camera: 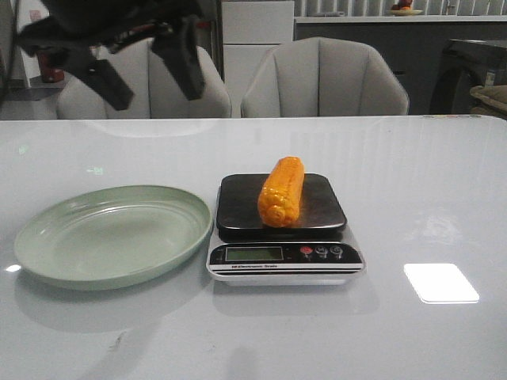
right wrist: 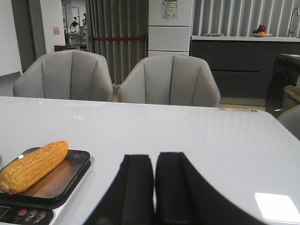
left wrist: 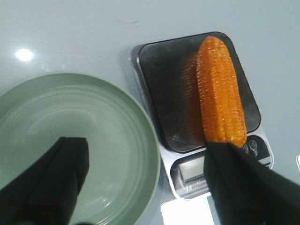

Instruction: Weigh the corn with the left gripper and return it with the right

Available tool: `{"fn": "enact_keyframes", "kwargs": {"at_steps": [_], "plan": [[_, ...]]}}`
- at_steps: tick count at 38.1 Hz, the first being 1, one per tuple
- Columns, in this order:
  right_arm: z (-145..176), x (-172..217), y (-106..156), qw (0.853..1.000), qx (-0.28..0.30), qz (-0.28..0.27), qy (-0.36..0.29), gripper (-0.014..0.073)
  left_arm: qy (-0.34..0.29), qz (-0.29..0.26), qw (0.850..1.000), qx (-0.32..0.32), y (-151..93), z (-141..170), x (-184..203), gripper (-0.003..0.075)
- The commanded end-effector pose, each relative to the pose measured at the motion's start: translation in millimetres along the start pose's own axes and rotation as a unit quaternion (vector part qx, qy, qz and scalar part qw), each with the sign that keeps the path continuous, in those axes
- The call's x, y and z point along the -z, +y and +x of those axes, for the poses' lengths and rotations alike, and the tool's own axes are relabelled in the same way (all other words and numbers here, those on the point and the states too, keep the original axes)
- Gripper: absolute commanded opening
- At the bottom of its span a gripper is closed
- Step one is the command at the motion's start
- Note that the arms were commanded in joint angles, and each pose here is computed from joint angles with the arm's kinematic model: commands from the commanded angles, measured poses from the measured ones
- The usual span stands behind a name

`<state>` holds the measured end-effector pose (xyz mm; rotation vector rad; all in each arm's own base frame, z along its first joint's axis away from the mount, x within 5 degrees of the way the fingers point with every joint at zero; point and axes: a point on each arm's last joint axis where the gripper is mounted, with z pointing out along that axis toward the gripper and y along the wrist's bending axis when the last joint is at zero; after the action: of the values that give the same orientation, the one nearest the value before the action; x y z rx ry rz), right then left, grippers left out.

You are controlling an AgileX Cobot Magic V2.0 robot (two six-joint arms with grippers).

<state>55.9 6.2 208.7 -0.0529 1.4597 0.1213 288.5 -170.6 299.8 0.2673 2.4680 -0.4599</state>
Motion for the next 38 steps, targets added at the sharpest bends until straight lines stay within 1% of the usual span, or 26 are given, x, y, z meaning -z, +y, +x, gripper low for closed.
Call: {"fn": "enact_keyframes", "kwargs": {"at_steps": [1, 4, 10, 14, 20, 26, 33, 38], "plan": [[-5, 2, 0, 0.999, 0.009, 0.001, -0.046, 0.0186, -0.085, 0.017, 0.996, 0.011, 6, 4, 51, 0.0556], [-5, 2, 0, 0.999, 0.009, 0.001, -0.046, 0.0186, -0.096, 0.013, 0.995, 0.011, 13, 21, 71, 0.0556], [-5, 2, 0, 0.999, 0.009, 0.001, -0.045, 0.0186, -0.148, 0.021, 0.989, -0.002, 21, 56, 119, 0.0556], [-5, 2, 0, 0.999, 0.009, 0.001, -0.045, 0.0186, -0.213, 0.039, 0.976, -0.008, 26, 84, 156, 0.0556], [-5, 2, 0, 0.999, 0.009, 0.001, -0.045, 0.0186, -0.292, 0.050, 0.955, -0.026, 36, 126, 193, 0.0556], [-5, 2, 0, 0.999, 0.009, 0.001, -0.045, 0.0186, -0.320, 0.049, 0.945, -0.038, 47, 164, 210, 0.0556], [-5, 2, 0, 0.999, 0.009, 0.001, -0.045, 0.0186, -0.328, 0.035, 0.942, -0.057, 58, 195, 214, 0.0556], [-5, 2, 0, 0.999, 0.009, 0.001, -0.045, 0.0186, -0.361, 0.037, 0.929, -0.074, 64, 216, 219, 0.0556]]}}
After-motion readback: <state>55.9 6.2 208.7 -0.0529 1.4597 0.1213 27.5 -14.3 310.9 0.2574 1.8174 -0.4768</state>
